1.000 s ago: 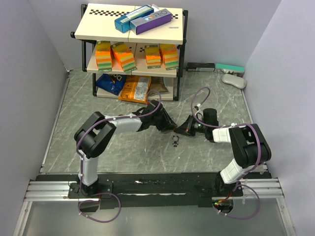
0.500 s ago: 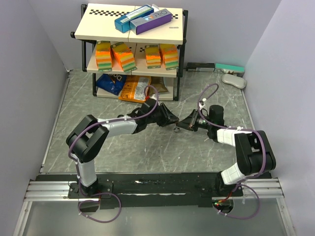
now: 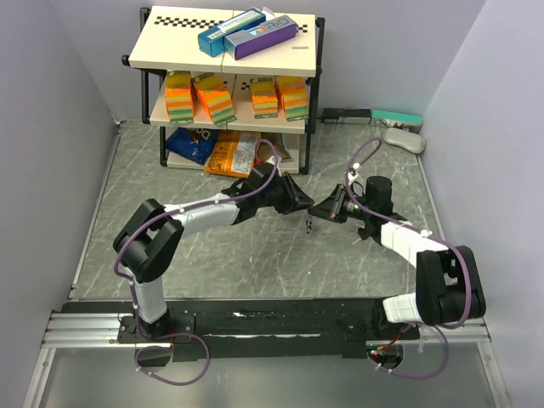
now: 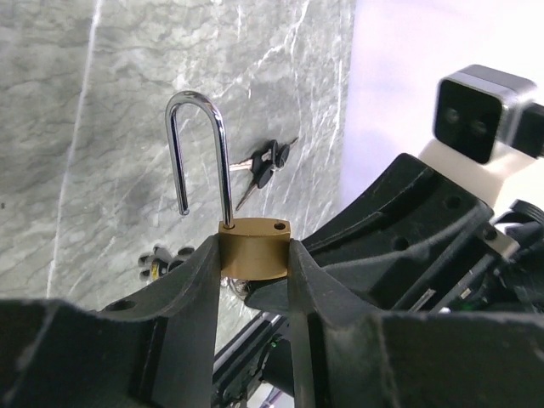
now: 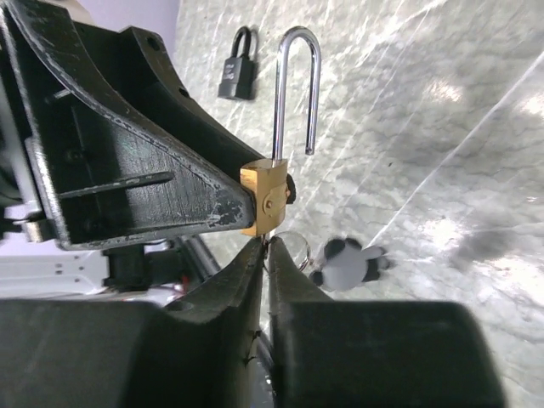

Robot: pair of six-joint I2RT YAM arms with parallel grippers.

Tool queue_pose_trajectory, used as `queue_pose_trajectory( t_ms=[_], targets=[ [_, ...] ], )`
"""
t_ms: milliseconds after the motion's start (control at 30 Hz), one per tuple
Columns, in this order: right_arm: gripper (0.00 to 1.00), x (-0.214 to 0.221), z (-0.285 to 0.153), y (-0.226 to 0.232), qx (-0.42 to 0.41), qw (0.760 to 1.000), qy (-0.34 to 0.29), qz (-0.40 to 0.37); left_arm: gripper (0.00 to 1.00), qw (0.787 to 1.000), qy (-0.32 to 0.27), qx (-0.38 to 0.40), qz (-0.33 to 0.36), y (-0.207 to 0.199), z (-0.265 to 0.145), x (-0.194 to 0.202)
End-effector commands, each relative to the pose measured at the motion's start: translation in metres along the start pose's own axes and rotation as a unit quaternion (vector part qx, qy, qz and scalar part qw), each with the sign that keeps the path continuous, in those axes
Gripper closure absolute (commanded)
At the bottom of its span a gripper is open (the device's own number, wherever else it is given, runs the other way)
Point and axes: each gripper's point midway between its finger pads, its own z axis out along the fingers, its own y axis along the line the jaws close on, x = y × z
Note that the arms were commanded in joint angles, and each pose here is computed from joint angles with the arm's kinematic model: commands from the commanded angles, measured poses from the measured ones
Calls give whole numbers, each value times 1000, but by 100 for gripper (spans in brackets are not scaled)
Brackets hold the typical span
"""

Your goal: Unlock with the key

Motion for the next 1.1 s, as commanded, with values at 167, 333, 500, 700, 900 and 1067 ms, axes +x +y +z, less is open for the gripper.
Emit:
queue_pose_trajectory(
  t_ms=[167,333,500,700,900,1067],
  targets=[
    [57,-14,-24,23,25,995,-42,-92,99,997,16,-71,14,0,-5,-5],
    [48,-4,-38,29,36,993,-46,-100,99,995,10,-94,26,12,-12,-11],
    [45,-8,-47,40,39,991,-57,-112,99,987,0,-148,58,28,-28,-18],
    [45,-19,-48,47,43,989,-66,-123,99,972,-8,-213,100,51,-74,-15],
    [45,-18,-46,40,52,990,-65,-117,99,964,2,-248,100,58,-135,0],
    [45,-17,-44,34,55,990,-61,-111,99,958,16,-269,102,61,-173,12]
  ],
)
